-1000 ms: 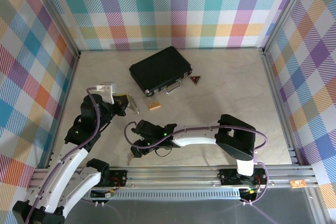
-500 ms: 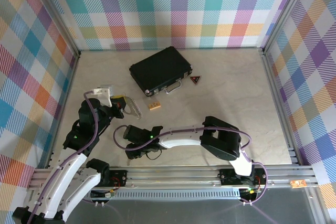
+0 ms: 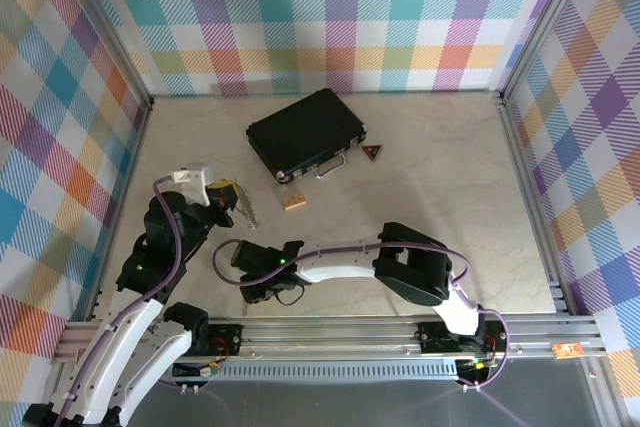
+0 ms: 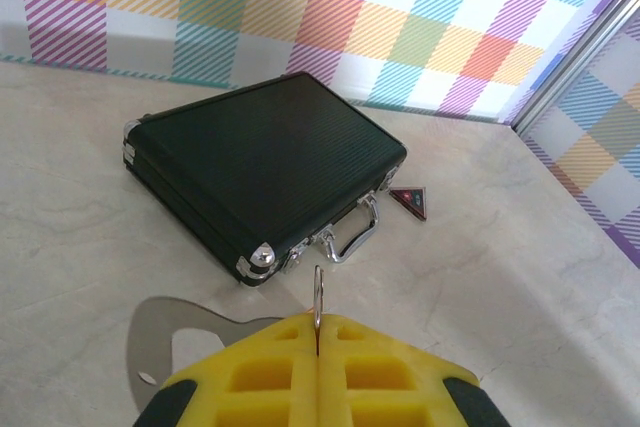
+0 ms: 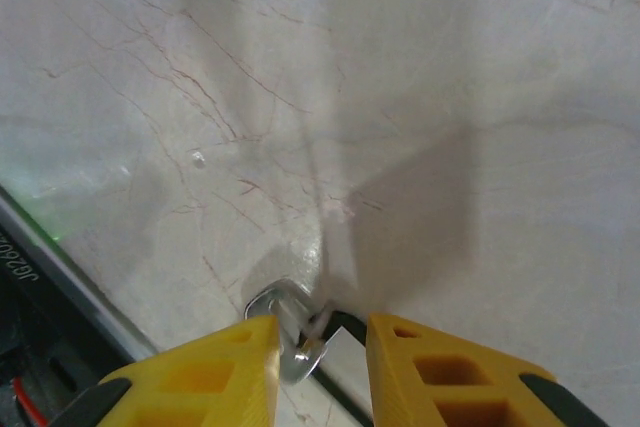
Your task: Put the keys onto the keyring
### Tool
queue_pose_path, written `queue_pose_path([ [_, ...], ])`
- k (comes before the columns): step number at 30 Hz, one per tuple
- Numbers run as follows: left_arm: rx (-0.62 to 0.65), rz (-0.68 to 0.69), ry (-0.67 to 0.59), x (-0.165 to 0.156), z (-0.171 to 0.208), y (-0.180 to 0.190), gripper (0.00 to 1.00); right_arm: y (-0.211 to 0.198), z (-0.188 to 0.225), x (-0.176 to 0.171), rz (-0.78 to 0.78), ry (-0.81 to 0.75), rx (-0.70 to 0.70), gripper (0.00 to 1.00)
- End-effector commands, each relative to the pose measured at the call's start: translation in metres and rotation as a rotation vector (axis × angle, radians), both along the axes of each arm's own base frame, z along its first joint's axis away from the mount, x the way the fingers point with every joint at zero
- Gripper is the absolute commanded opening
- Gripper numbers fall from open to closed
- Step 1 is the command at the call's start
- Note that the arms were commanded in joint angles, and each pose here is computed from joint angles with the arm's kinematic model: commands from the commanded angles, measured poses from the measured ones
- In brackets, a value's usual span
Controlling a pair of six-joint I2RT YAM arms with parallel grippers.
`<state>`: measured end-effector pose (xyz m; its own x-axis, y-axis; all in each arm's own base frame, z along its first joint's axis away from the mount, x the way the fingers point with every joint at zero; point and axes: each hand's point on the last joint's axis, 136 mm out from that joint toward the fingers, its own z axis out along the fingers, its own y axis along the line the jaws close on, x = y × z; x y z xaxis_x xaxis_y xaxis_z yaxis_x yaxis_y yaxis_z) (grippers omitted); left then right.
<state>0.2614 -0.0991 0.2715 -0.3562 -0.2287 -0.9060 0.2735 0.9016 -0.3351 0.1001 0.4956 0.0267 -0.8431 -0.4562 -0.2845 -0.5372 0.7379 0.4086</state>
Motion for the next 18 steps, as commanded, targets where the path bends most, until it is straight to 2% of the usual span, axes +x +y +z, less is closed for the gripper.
queue_pose_path([
  [1,-0.008,0.006,-0.039,0.0002,0.0075,0.0024,0.00,0.0036,-0.0020,-0.0027,-0.010,-0.001,-0.014,0.28],
  [18,-0.011,-0.003,-0.038,-0.0003,0.0062,0.0009,0.00,-0.0056,-0.0043,-0.0002,-0.030,-0.016,-0.027,0.13],
])
